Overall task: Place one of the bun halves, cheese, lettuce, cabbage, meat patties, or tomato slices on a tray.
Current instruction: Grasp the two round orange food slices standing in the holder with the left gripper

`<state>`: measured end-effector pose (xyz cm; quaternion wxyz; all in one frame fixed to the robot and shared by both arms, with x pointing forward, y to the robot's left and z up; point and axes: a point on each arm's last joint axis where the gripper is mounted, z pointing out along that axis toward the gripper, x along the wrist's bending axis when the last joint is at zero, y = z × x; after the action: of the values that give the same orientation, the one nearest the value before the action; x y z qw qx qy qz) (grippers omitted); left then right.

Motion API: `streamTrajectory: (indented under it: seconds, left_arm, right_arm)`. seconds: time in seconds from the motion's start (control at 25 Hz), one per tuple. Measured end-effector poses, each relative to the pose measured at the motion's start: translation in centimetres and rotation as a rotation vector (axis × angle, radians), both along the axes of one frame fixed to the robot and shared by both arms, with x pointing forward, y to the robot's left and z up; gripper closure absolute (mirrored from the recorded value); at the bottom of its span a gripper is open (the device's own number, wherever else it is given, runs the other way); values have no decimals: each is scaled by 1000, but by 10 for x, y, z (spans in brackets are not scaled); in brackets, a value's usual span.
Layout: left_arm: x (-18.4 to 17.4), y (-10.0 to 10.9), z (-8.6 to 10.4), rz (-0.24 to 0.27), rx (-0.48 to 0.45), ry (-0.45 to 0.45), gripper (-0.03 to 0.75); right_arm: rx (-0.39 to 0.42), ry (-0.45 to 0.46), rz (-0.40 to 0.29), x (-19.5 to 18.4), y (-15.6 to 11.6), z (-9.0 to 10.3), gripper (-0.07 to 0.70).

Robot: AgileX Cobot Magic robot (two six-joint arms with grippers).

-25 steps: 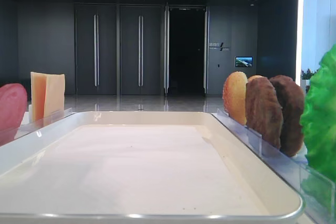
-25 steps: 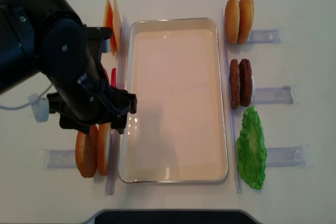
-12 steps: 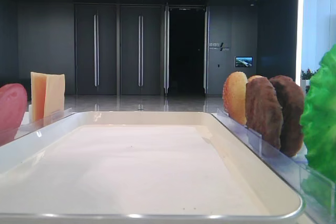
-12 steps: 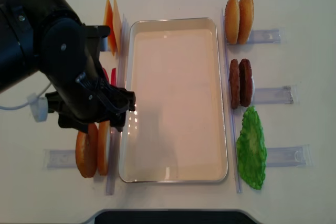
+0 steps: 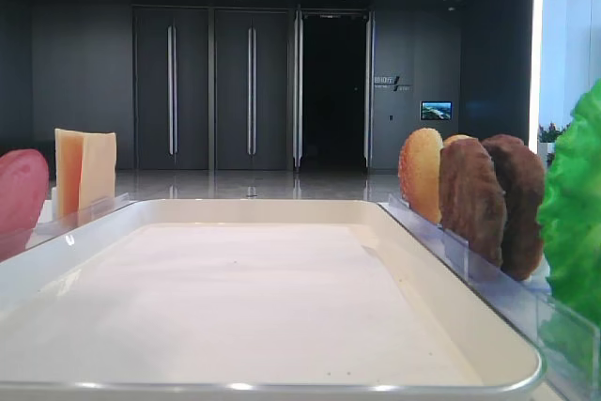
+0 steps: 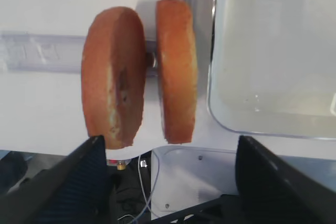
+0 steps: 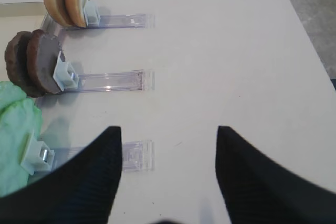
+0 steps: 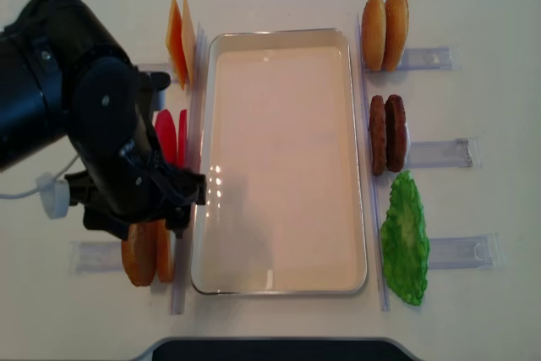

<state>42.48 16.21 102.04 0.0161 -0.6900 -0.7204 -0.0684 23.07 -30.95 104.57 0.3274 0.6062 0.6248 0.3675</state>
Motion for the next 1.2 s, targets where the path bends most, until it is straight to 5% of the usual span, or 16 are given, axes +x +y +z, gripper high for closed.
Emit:
streamTrajectory:
  seconds: [0.56, 1.2]
  left_arm:
    - [2, 2, 0, 3, 19, -30, 136]
    - [14, -10, -23, -12, 24, 9, 136]
  right_arm:
    - [0, 0, 0, 0, 0, 0, 223]
    - [0, 0, 0, 0, 0, 0, 223]
